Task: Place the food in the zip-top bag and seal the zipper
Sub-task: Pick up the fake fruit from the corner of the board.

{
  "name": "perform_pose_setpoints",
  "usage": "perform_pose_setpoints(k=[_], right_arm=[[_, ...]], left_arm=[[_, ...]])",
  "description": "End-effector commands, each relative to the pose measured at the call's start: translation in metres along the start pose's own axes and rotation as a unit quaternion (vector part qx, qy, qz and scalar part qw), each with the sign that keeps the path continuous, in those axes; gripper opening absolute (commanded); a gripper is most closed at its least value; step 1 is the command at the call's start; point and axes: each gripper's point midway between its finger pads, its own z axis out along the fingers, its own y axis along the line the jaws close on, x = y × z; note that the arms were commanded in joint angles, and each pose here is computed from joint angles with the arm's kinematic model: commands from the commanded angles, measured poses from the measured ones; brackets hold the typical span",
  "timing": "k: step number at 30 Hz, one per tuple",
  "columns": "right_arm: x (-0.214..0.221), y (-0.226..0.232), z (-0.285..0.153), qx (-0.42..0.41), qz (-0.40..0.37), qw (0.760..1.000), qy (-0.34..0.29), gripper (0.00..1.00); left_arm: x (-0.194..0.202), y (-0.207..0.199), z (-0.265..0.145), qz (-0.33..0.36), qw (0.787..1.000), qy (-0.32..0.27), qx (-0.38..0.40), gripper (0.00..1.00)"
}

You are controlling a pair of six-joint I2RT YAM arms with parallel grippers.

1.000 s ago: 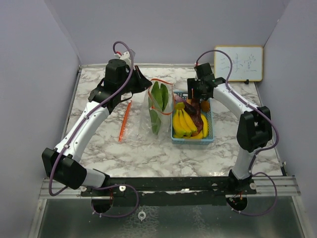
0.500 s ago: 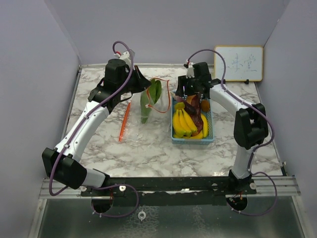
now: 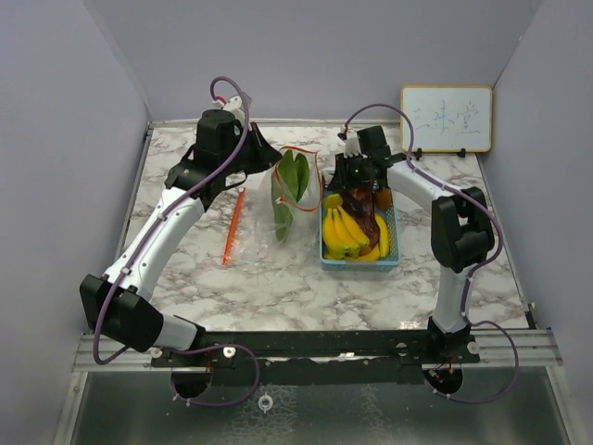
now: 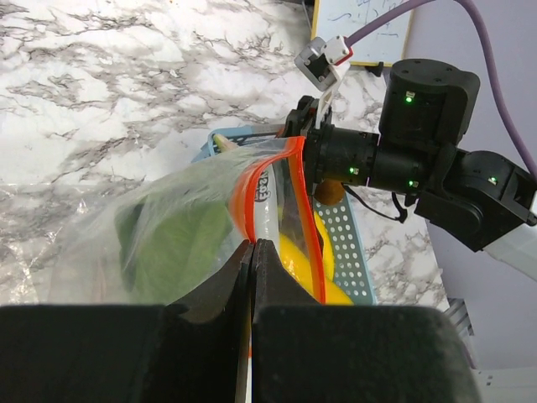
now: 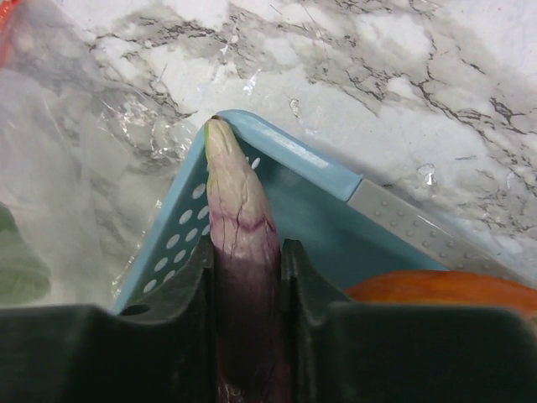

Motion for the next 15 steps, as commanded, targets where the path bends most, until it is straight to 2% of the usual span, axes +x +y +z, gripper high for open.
perform_pose_setpoints(k=[1,7,11,15], right_arm=[[-0.028,0.007,-0.019,0.008,-0.014,0.999,-0.035,0.09],[-0.094,0.033,-0.087,0.012,-0.023,0.99,-0.139,0.08],[-0.129,0.078,-0.142,-0.062,-0.003,0.973,-0.223,0.07],[-0.136,0.127,-0.181,-0.155,0.008,0.951,-0.266,0.07]], left_arm=[[-0.013,-0.011,-0.003,0.005,1.0,-0.014,0.021,0.0],[-0.008,-0.009,-0.001,-0.008,1.0,-0.005,0.02,0.0],[0.0,-0.008,0.004,-0.027,0.999,0.011,0.023,0.0],[0.004,-0.01,0.008,-0.046,0.998,0.021,0.028,0.0]])
